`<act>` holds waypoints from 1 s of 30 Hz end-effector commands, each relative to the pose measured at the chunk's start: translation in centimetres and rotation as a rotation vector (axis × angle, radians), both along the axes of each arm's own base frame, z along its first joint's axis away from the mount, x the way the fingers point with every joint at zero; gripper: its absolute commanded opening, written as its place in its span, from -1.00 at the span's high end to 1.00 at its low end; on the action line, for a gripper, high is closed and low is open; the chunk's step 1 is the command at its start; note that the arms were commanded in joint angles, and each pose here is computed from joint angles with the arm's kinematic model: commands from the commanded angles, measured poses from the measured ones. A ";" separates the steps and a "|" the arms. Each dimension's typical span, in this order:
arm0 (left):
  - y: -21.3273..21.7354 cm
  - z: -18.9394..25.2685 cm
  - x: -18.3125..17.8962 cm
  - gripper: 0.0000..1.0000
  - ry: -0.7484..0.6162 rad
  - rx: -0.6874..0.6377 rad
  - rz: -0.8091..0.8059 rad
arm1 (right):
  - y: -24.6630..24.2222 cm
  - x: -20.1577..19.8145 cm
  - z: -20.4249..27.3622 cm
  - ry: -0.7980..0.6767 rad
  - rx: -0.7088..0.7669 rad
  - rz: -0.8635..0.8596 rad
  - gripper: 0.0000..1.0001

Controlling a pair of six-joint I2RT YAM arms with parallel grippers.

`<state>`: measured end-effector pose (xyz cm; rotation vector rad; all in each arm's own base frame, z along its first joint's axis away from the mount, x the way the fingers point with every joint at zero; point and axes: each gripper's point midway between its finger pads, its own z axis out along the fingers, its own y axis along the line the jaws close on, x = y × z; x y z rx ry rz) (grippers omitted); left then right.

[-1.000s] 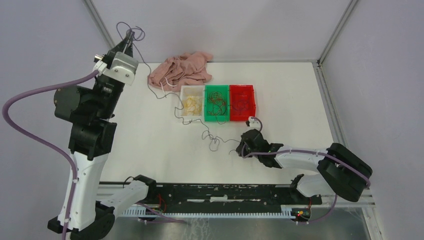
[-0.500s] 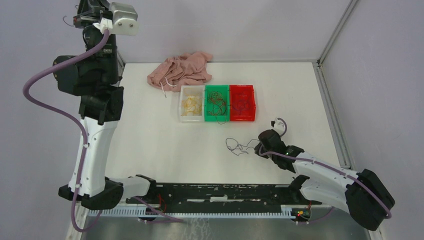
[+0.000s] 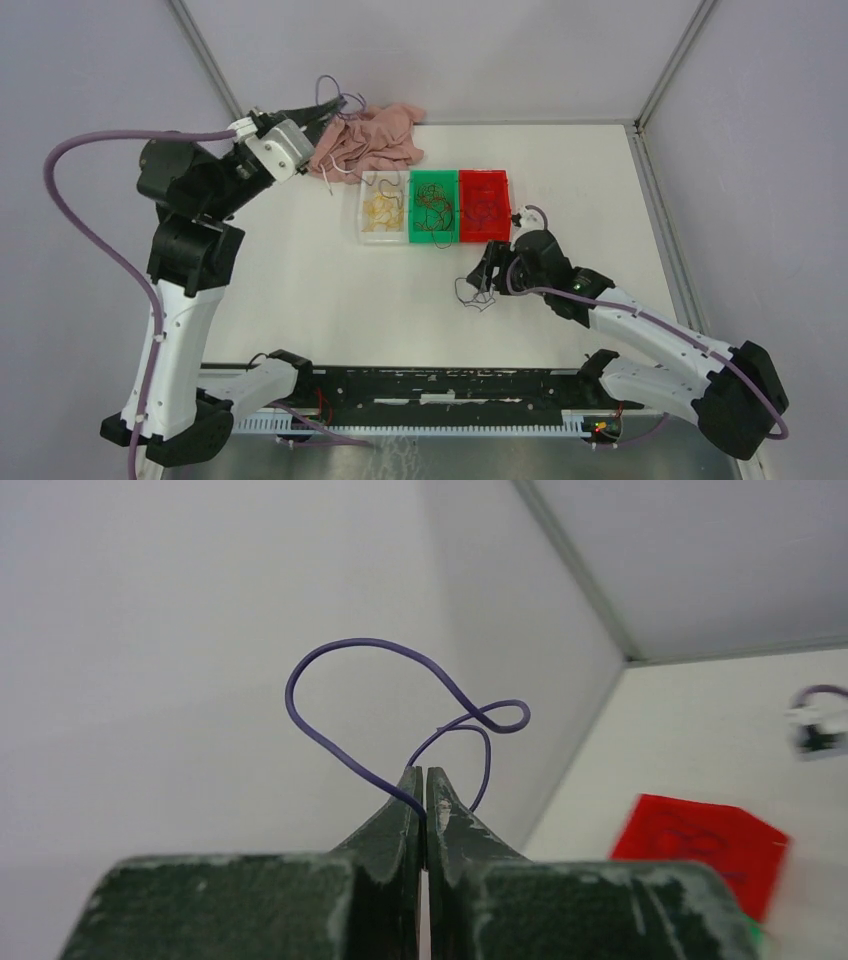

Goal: Untangle the cables
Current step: Untie the cable.

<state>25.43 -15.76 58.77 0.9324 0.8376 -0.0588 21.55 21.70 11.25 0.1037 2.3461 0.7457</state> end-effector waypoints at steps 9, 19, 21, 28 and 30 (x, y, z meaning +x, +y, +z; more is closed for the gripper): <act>-7.0 -9.9 -2.7 0.94 0.506 -0.030 -0.455 | 4.8 -2.1 9.7 -0.162 0.097 0.478 -0.61; -8.8 -11.1 -3.6 0.94 0.622 -0.066 -0.540 | 9.2 0.7 20.2 -0.574 0.299 0.587 -0.69; -8.9 -11.4 -3.7 0.94 0.636 -0.070 -0.547 | 10.1 0.9 22.5 -0.669 0.393 0.593 -0.70; -9.4 -11.8 -3.9 0.94 0.666 -0.085 -0.568 | 13.1 2.1 25.9 -0.768 0.534 0.603 -0.63; -9.5 -11.9 -4.0 0.94 0.674 -0.090 -0.573 | 14.1 2.9 25.7 -0.774 0.522 0.601 -0.54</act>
